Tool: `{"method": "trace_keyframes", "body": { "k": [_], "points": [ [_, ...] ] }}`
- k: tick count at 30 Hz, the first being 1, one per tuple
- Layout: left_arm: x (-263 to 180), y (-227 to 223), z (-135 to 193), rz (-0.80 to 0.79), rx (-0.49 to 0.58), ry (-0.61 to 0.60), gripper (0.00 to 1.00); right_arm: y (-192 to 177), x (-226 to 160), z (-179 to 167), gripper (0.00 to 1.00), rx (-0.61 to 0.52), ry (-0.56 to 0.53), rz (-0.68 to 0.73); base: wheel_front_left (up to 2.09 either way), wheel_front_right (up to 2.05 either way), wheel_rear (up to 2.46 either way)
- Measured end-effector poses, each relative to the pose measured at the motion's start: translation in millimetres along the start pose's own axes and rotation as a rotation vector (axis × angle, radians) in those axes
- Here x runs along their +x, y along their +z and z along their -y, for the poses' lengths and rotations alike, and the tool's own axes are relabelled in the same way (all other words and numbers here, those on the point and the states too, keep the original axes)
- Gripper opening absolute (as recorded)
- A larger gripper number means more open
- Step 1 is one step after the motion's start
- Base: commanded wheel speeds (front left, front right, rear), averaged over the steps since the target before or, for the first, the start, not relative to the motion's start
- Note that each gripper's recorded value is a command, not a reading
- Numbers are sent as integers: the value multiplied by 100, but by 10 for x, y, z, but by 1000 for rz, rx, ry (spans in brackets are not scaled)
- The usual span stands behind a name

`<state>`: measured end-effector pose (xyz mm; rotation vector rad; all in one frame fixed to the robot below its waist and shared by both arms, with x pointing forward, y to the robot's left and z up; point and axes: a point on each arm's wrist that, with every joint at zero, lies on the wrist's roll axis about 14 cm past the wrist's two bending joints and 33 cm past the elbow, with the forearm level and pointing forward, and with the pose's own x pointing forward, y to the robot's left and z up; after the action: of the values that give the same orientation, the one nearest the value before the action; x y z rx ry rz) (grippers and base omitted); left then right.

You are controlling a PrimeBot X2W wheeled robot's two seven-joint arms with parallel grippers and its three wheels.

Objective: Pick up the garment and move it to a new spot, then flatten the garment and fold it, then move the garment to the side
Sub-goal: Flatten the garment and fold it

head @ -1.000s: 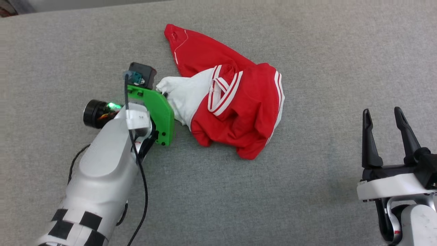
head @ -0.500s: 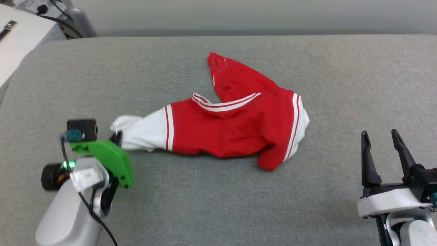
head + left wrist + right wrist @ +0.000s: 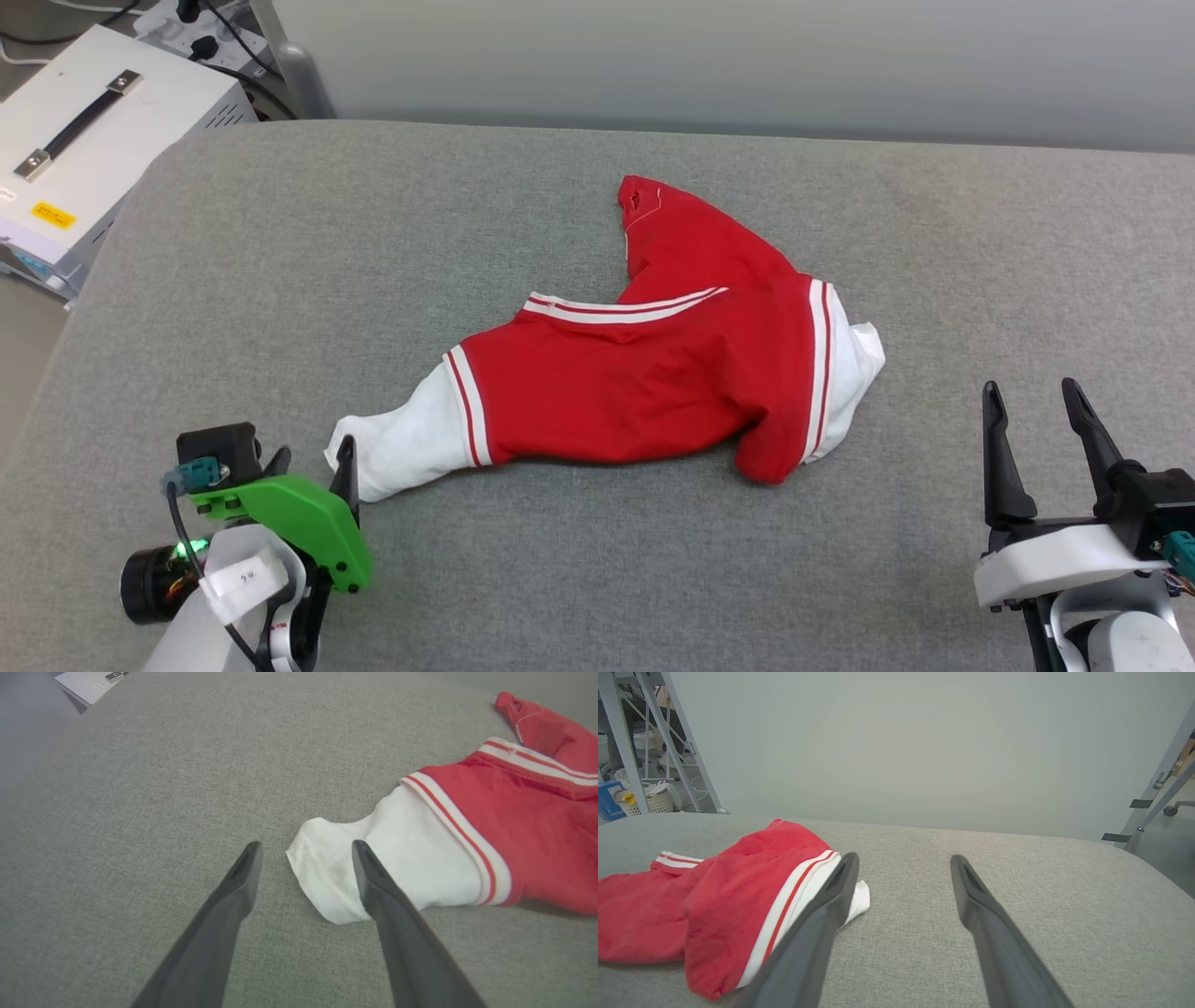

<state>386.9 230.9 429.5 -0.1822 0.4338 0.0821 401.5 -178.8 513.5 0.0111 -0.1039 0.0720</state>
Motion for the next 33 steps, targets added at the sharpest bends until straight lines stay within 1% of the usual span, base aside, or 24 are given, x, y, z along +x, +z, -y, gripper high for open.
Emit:
{"method": "trace_keyframes", "body": {
  "k": [3, 7, 9, 13, 16, 17, 19, 22, 24, 26, 29, 33],
  "points": [
    [-42, 220, 99, 123, 9, -45, 100, 38, 6, -10, 100, -10, 4, 11, 0, 0, 0],
    [-169, 534, 284, 318, 137, -139, 100, 39, 26, -58, 100, -58, 26, 7, 0, 0, 0],
    [-234, 619, 378, 382, 157, -178, 100, -4, 47, -97, 100, -75, 41, -23, 0, 0, 0],
    [-344, 710, 493, 454, 188, -216, 100, -176, 158, -139, 100, -125, 95, -157, 0, 0, 0],
    [-399, 732, 529, 479, 176, -223, 100, -301, 313, -136, 100, -187, 143, -284, 0, 0, 0],
    [-414, 719, 526, 479, 163, -219, 100, -383, 428, -132, 100, -197, 167, -378, 0, 0, 0],
    [-411, 682, 507, 472, 157, -212, 100, -452, 525, -178, 100, -183, 194, -454, 0, 0, 0],
    [-385, 608, 478, 451, 157, -204, 100, -598, 640, -216, 100, -200, 236, -587, 0, 0, 0],
    [-361, 556, 466, 437, 154, -196, 100, -752, 659, -234, 100, -212, 262, -698, 0, 0, 0],
    [-340, 511, 445, 423, 152, -186, 100, -877, 671, -265, 100, -207, 280, -778, 0, 0, 0],
    [-312, 501, 394, 417, 145, -167, 100, -1013, 725, -309, 100, -231, 307, -853, 0, 0, 0],
    [-299, 478, 309, 408, 137, -137, 100, -1160, 807, -410, 100, -256, 346, -895, 0, 0, 0]
  ]
}}
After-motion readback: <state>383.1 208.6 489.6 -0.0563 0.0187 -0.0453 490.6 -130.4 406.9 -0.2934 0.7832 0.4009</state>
